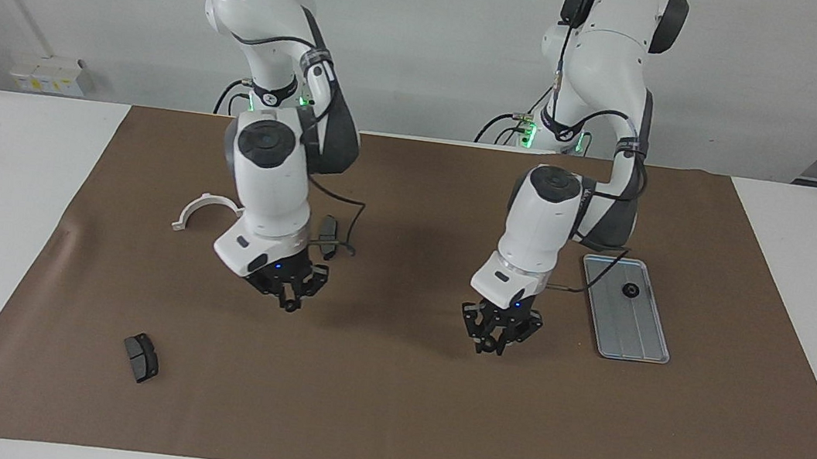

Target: Place bearing gear from tray to pile

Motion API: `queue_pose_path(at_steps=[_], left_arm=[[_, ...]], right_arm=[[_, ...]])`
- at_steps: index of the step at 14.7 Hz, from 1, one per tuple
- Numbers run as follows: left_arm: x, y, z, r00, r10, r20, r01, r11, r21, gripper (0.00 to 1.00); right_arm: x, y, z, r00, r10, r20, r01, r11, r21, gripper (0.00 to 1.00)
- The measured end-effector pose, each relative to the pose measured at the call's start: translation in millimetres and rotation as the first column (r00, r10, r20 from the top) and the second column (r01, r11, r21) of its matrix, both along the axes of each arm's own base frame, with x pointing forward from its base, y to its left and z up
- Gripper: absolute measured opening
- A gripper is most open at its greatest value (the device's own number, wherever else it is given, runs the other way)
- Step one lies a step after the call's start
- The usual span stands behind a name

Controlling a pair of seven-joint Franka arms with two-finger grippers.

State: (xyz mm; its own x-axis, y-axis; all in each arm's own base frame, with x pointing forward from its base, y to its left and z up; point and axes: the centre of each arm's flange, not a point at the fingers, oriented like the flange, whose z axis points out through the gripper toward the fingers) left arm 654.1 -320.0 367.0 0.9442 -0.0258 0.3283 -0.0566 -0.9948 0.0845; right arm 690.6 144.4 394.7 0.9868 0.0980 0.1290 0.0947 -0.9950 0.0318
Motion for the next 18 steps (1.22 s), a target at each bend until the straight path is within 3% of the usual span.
queue_pose_path(at_steps=[5, 10, 14, 16, 18], left_arm=[[-9.9, -37.0, -3.4, 1.000, 0.007, 0.029, -0.006, 0.999, -0.046, 0.34], [-13.9, -42.0, -23.4, 1.000, 0.007, 0.031, -0.005, 0.998, -0.068, 0.34], [-35.0, -59.4, -50.7, 0.999, -0.023, 0.028, 0.026, 0.997, -0.079, 0.34], [-38.2, -61.6, -55.0, 0.999, -0.019, 0.031, 0.022, 0.996, -0.089, 0.34], [-34.2, -59.2, -50.4, 0.999, 0.003, 0.044, 0.001, 0.994, -0.107, 0.40]], right_arm=[[16.9, -83.3, -51.8, 1.000, 0.023, -0.018, -0.023, 1.000, 0.022, 0.23], [10.4, -104.4, -86.5, 0.998, 0.043, -0.038, -0.042, 0.999, 0.022, 0.23], [11.7, -102.1, -87.4, 0.999, 0.044, -0.006, -0.044, 0.999, 0.027, 0.23], [10.4, -102.0, -90.1, 0.999, 0.041, -0.011, -0.040, 0.999, 0.029, 0.37], [10.1, -101.8, -90.5, 0.999, 0.039, -0.012, -0.039, 0.999, 0.032, 0.60]])
